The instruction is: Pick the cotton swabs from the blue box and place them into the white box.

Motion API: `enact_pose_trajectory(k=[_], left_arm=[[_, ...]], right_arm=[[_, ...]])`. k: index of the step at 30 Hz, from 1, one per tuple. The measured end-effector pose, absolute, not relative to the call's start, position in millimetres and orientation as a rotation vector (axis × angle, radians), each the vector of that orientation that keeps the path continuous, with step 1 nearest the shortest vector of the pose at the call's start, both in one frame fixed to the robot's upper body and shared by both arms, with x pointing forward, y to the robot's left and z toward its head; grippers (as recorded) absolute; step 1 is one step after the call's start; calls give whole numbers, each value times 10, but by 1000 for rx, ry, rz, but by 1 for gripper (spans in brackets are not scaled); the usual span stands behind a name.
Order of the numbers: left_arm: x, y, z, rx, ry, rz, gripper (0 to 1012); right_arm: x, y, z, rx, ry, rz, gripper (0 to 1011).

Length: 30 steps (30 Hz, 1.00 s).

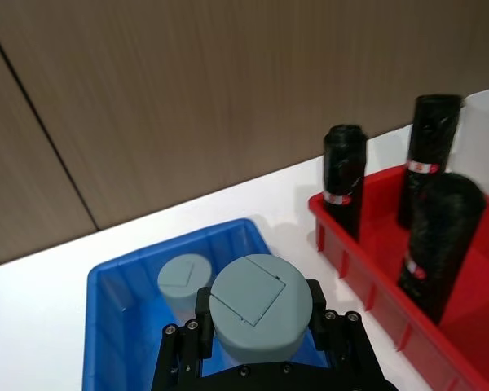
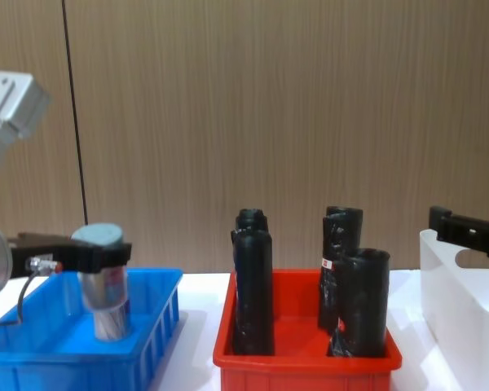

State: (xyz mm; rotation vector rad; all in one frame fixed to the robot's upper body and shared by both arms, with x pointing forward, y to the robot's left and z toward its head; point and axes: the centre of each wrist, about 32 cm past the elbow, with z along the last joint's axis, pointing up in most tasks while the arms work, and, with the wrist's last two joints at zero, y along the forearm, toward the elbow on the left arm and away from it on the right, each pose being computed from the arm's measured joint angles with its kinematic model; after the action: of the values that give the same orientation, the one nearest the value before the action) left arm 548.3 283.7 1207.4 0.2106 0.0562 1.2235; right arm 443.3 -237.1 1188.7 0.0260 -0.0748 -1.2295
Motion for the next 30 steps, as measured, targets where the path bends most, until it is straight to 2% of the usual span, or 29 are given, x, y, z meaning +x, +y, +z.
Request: enact_pose_trajectory(k=[13,30], left_arm=[[5344,2863,12266,128,16,1051,668],[5313,2878,12368,46,45,786,666]], right_arm=[[4433,-2371,11887,26,-75,-1230,1002],[4433,-2371,11887,26,-75,-1229,1002]])
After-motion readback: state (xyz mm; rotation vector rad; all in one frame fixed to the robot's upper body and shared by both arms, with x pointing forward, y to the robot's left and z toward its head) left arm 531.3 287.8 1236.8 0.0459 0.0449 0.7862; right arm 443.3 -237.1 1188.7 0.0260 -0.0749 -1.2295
